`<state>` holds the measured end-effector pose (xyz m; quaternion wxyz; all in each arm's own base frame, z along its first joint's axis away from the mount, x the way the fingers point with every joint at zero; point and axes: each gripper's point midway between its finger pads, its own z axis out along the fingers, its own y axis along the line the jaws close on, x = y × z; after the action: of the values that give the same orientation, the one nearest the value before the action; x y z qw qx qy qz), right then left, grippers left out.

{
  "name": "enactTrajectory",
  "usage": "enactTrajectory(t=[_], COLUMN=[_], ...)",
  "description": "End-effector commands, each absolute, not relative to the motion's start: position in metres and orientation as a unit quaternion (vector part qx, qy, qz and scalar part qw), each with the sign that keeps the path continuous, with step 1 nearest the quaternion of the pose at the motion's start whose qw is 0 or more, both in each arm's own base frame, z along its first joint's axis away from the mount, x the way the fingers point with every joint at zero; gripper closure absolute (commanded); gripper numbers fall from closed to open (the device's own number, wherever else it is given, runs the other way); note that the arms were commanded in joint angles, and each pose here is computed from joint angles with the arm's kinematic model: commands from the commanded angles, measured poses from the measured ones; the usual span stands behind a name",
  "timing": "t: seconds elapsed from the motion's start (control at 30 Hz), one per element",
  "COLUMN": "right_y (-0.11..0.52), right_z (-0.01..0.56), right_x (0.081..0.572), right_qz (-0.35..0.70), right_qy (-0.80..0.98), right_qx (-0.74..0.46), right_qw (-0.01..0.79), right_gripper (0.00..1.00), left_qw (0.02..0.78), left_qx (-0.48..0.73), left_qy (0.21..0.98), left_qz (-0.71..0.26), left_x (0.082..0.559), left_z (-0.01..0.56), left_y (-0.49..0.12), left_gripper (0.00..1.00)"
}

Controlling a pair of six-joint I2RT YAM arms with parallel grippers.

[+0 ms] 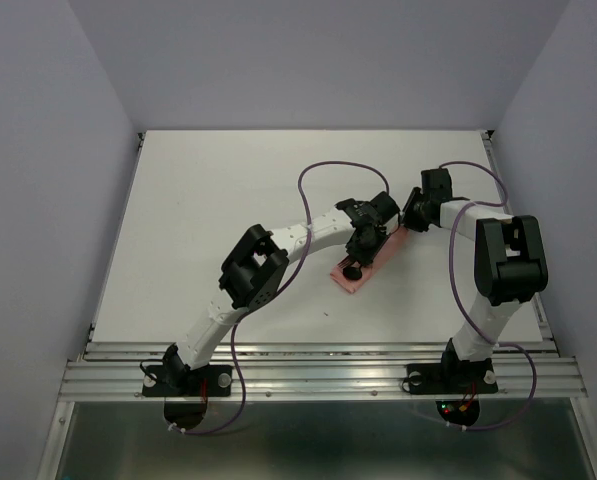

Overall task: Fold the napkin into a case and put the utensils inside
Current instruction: Stuff the spoon into the folded napkin.

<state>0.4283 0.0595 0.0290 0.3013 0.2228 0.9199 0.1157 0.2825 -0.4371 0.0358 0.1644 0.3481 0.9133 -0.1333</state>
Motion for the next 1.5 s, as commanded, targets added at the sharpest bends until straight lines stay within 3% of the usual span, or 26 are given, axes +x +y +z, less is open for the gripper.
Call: enactTrajectory(t=[0.0, 0.1, 0.3, 0.53, 1.1, 1.33, 1.47], right_y=[0.062, 0.063, 0.063, 0.063, 0.062, 0.062, 0.062], right_z=[0.029, 0.03, 0.03, 0.03, 0.03, 0.03, 0.03], right_x=[0.433, 0.433, 0.433, 0.433, 0.433, 0.433, 0.433], right_qz=[0.118, 0.119, 0.118, 0.119, 0.117, 0.118, 0.118], right_qy=[0.918, 0.918, 0.918, 0.918, 0.918, 0.918, 0.918], right_qx=[0.22, 0.22, 0.22, 0.22, 0.22, 0.22, 0.22], right_qw=[0.307, 0.307, 0.308, 0.307, 0.308, 0.307, 0.307], right_gripper=[0.65, 0.65, 0.65, 0.65, 0.65, 0.65, 0.65], left_qw=[0.183, 0.183, 0.182, 0.179, 0.166, 0.161, 0.173], left_qx=[0.354, 0.355, 0.357, 0.359, 0.369, 0.372, 0.371], left_qy=[0.905, 0.904, 0.904, 0.905, 0.904, 0.904, 0.902], left_qz=[-0.152, -0.15, -0.146, -0.139, -0.14, -0.134, -0.137], left_x=[0.285, 0.285, 0.286, 0.287, 0.283, 0.283, 0.285], left_z=[0.06, 0.058, 0.055, 0.049, 0.036, 0.03, 0.039], left_y=[-0.442, -0.442, -0.441, -0.44, -0.441, -0.44, -0.443], left_gripper=[0.7, 0.78, 0.79, 0.65, 0.68, 0.73, 0.83])
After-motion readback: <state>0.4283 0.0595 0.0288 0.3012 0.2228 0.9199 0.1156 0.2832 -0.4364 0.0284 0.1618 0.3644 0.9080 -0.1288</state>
